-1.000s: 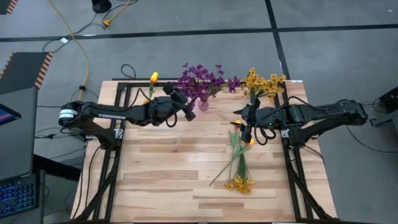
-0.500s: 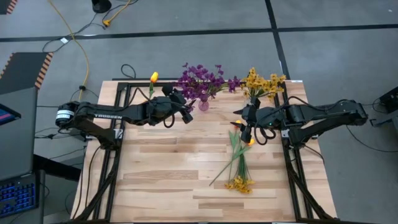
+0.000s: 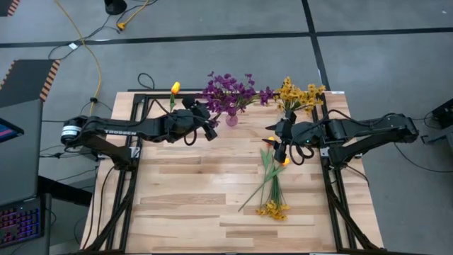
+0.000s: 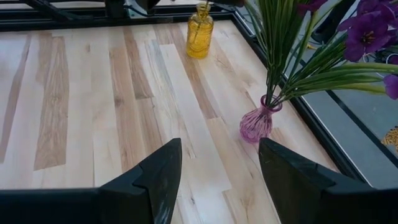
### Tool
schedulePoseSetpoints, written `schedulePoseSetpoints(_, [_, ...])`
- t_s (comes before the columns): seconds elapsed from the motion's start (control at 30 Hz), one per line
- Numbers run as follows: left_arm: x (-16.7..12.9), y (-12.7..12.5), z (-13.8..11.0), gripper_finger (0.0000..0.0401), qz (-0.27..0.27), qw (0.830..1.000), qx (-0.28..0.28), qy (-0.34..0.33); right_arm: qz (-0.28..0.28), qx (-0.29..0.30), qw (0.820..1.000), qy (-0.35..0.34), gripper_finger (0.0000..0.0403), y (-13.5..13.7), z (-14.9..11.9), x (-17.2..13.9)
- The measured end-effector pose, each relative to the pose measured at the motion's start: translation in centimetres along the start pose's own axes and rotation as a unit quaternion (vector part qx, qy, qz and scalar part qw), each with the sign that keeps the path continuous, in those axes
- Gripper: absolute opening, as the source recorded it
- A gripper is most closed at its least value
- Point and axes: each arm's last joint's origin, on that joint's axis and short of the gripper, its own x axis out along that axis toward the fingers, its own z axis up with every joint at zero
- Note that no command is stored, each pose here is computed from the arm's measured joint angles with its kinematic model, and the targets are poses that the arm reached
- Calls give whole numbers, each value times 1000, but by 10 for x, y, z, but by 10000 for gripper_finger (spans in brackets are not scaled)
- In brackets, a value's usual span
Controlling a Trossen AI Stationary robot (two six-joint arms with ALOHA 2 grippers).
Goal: Sort flowers into vase by color
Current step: Put the violet flowers into the violet vase, then put the left yellow tulip into the yellow vase
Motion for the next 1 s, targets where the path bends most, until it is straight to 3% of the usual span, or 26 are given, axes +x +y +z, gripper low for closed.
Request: schedulePoseSetpoints(1.0, [-51, 35, 5, 227, -26, 999, -4, 36, 0, 20, 1000, 1, 239, 0, 0, 0])
